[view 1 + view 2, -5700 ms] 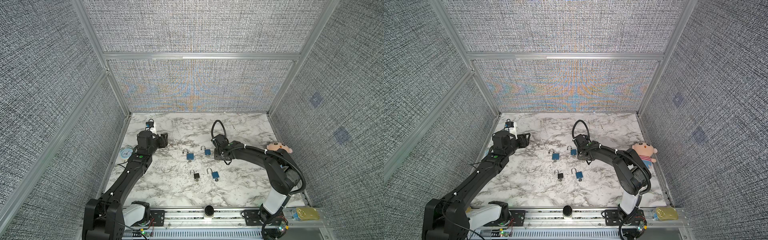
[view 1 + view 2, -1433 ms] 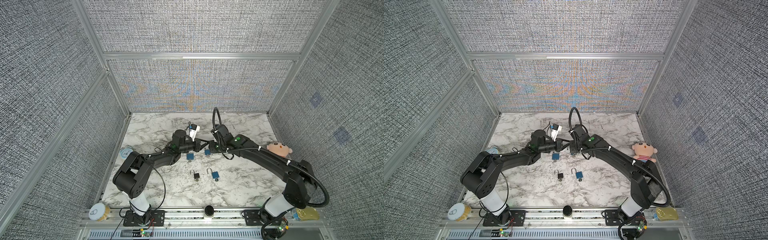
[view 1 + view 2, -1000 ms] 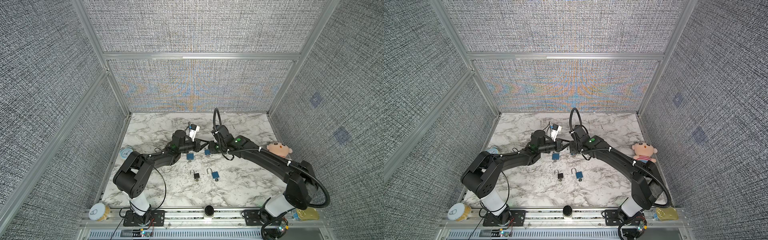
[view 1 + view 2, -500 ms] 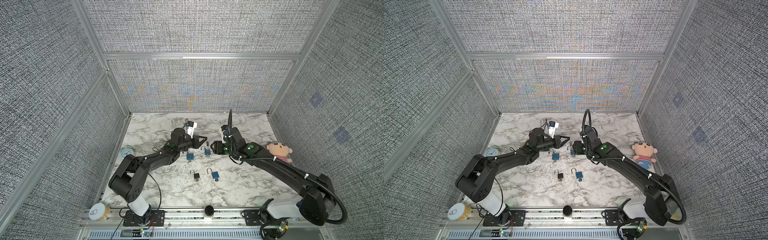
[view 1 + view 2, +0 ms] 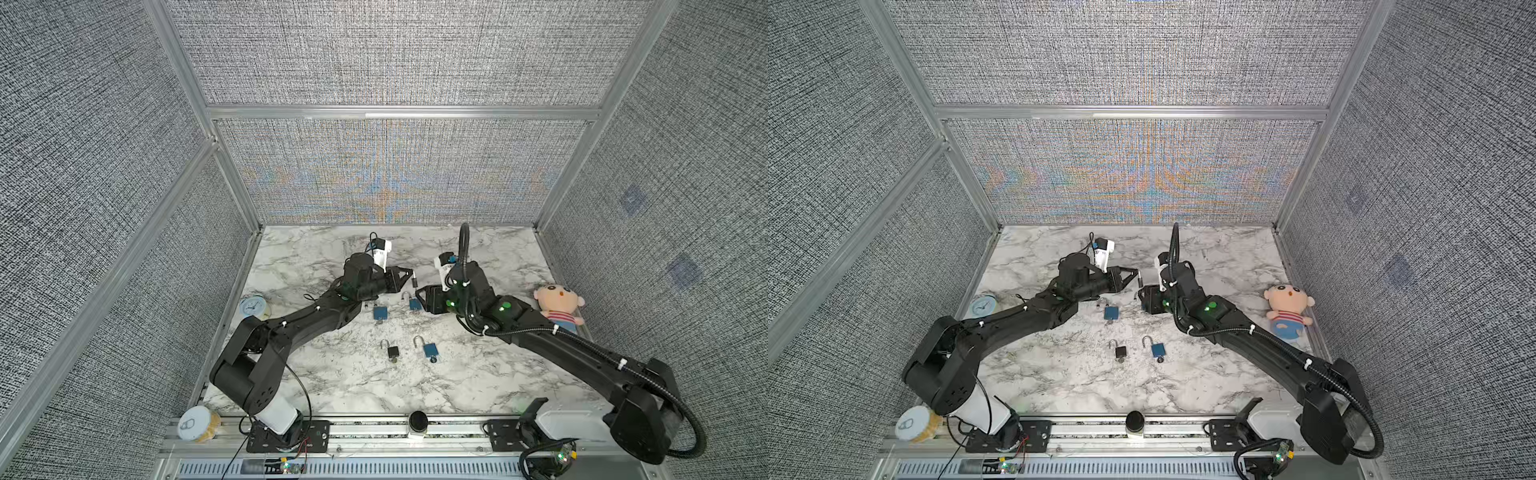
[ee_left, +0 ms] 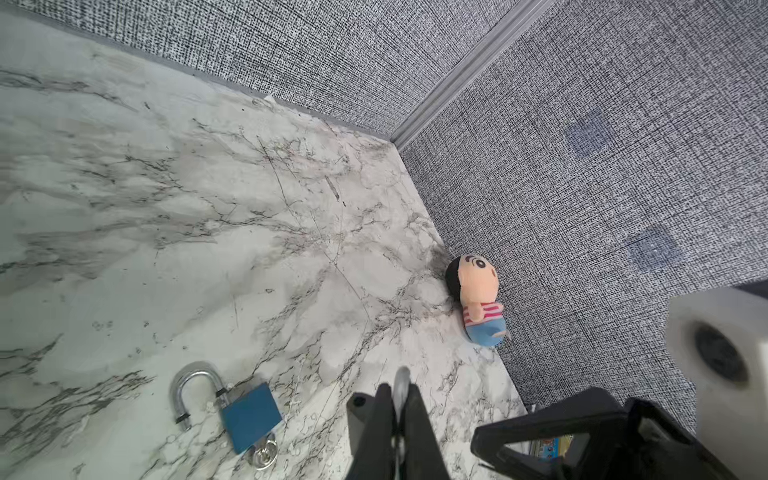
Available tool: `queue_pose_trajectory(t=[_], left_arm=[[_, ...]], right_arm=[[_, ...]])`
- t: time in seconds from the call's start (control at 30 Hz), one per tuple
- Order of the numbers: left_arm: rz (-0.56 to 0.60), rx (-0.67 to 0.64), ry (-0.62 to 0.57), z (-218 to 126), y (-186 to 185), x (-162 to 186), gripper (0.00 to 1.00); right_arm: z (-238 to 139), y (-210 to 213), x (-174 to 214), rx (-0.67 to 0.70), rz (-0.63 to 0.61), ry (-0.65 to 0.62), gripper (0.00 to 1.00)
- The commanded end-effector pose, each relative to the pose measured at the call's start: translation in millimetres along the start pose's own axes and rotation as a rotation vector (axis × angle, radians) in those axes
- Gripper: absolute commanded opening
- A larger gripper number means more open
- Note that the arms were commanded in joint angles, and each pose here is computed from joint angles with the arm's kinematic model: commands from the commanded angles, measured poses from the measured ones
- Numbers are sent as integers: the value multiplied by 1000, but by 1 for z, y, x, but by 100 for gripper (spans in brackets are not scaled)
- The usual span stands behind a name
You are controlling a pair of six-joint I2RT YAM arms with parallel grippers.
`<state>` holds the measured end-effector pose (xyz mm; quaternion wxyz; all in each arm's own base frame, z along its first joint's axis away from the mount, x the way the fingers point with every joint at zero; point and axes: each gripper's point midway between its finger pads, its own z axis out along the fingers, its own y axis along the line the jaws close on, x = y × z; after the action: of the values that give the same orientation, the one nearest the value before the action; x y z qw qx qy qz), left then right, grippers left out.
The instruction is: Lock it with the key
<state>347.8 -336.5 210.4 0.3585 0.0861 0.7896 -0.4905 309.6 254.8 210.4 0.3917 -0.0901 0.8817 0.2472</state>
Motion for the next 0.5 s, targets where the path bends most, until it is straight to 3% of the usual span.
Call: queue_pose_trajectory(t=[0.0, 0.47], left_arm=[[-42, -29, -31, -3, 0, -4, 0], [-78, -91, -53, -9, -10, -17, 0]], right_arm=[[-3, 6, -17, -16, -12, -79, 60], [-4, 11, -19, -13, -42, -139, 60]])
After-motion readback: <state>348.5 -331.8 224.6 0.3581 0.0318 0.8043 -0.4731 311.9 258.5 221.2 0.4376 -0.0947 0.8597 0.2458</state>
